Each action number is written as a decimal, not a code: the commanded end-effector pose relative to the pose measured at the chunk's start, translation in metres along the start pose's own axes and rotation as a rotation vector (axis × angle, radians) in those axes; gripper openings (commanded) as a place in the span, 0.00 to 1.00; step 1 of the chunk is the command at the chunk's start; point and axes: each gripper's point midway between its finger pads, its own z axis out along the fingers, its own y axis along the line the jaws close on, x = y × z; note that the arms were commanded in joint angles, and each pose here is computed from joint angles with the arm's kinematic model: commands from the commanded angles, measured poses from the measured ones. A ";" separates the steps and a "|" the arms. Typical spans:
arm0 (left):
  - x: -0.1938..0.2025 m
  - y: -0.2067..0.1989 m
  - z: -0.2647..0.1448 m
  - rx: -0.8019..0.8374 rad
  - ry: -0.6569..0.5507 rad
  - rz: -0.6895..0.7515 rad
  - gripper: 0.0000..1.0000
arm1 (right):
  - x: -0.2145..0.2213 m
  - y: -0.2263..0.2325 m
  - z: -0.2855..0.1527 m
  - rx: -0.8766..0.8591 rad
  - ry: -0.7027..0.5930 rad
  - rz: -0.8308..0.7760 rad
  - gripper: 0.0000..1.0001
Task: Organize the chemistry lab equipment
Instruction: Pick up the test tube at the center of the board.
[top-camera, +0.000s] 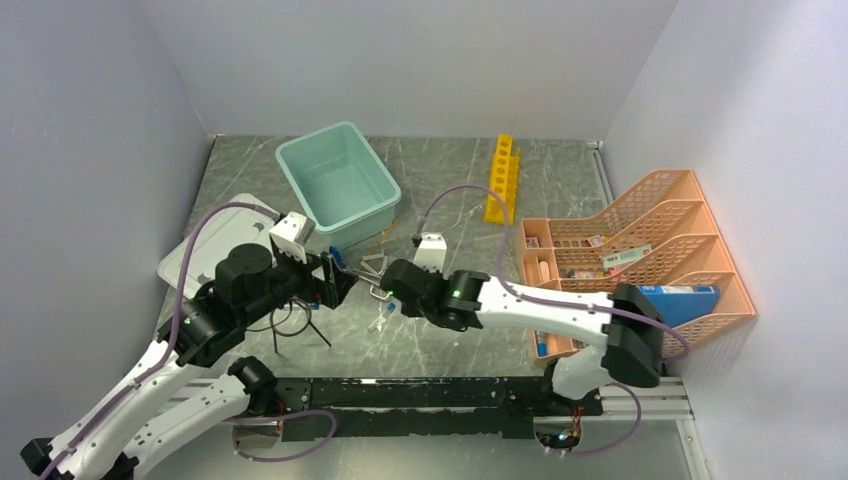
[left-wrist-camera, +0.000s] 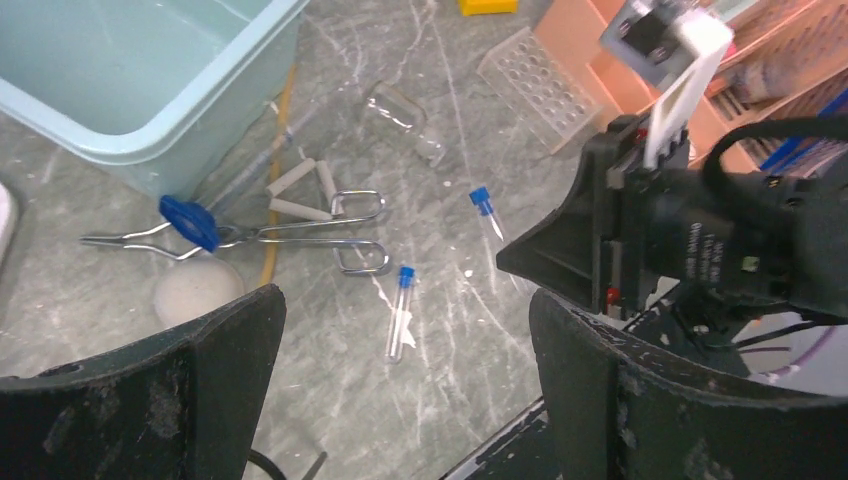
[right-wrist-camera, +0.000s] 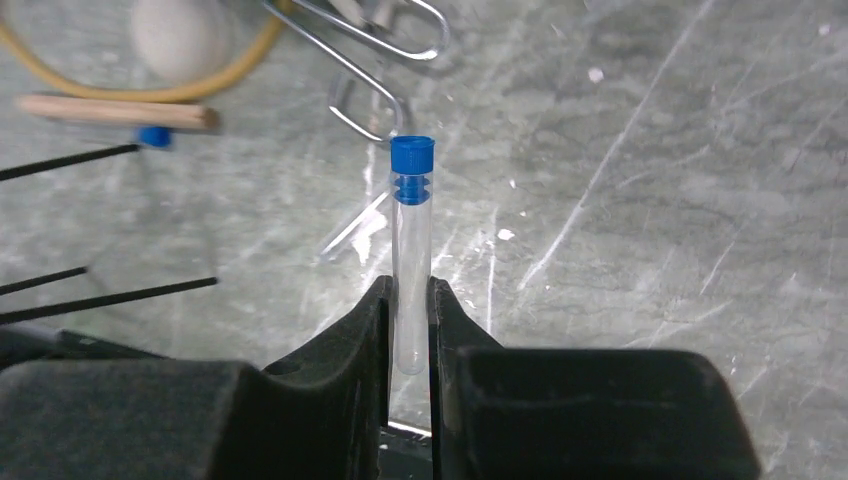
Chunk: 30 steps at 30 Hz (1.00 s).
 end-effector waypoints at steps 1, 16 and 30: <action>-0.022 -0.024 -0.001 0.103 -0.051 -0.062 0.96 | -0.039 0.012 -0.023 -0.126 -0.148 0.011 0.00; -0.042 -0.097 0.004 0.478 -0.039 -0.156 0.93 | -0.140 0.050 -0.122 -0.697 -0.424 0.154 0.00; -0.083 -0.142 -0.007 0.763 -0.161 -0.282 0.81 | -0.162 0.079 -0.198 -1.071 -0.518 0.116 0.00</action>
